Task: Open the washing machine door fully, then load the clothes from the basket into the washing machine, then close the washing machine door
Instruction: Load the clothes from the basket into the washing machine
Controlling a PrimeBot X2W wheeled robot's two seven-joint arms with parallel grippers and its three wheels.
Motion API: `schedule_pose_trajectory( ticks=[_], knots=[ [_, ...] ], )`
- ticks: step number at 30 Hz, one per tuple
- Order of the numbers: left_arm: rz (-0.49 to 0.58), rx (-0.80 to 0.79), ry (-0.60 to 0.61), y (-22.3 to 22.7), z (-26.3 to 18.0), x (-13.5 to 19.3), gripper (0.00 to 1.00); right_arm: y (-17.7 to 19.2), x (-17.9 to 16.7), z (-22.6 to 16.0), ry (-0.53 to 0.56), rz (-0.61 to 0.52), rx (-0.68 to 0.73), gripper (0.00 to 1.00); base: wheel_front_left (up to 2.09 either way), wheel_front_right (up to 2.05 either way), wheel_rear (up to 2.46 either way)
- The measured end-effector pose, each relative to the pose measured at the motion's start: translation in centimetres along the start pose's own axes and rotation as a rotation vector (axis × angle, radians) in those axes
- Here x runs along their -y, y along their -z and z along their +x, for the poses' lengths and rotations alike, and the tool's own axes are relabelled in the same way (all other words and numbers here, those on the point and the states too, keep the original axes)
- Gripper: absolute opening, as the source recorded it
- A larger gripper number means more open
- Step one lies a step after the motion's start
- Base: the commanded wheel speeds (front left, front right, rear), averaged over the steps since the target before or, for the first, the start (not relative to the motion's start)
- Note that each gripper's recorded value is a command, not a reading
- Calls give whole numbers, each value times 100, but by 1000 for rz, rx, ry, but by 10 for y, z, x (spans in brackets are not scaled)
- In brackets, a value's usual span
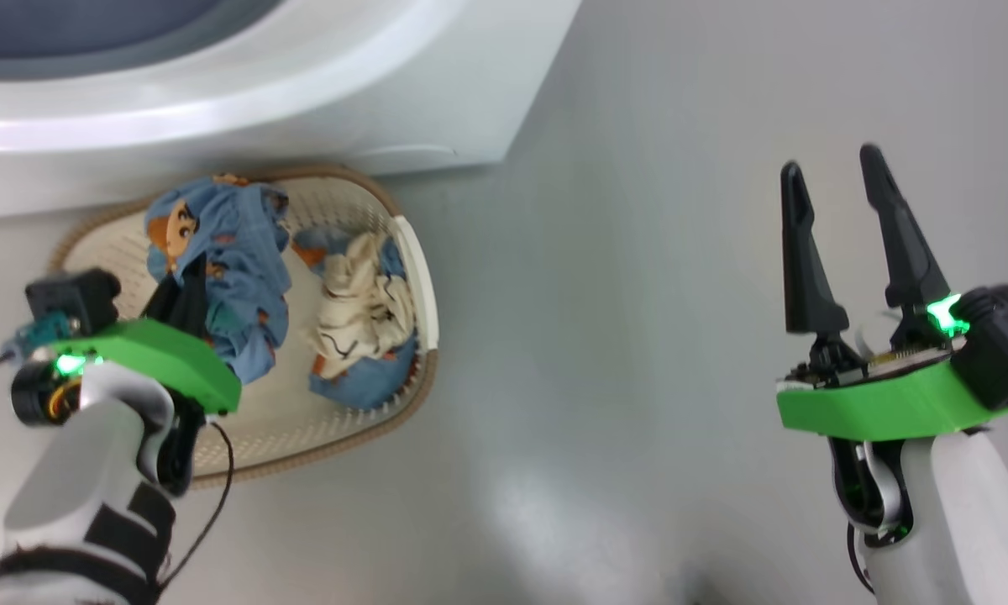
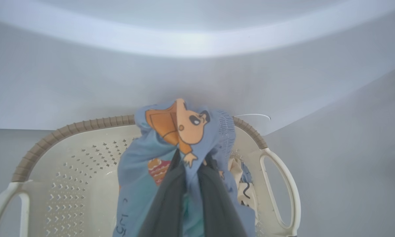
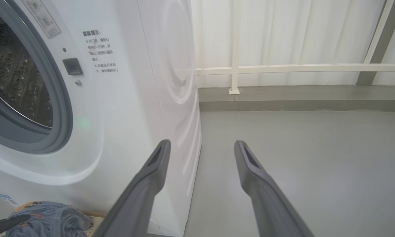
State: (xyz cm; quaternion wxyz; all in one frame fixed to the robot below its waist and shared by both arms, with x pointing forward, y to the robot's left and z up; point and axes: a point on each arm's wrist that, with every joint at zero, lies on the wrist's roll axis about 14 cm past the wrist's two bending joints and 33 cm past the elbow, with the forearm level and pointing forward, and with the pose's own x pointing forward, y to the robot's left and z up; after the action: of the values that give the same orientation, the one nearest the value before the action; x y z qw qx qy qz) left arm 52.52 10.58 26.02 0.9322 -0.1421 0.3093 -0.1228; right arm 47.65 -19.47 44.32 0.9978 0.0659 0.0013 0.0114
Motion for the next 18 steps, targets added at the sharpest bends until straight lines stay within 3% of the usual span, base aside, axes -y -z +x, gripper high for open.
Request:
schedule_pose_trajectory(
  ticks=[18],
  knots=[
    [111,335,-22,-85,-91,15,0,-41,-20,-31,-36,12,70,100,0,0,0]
  ],
)
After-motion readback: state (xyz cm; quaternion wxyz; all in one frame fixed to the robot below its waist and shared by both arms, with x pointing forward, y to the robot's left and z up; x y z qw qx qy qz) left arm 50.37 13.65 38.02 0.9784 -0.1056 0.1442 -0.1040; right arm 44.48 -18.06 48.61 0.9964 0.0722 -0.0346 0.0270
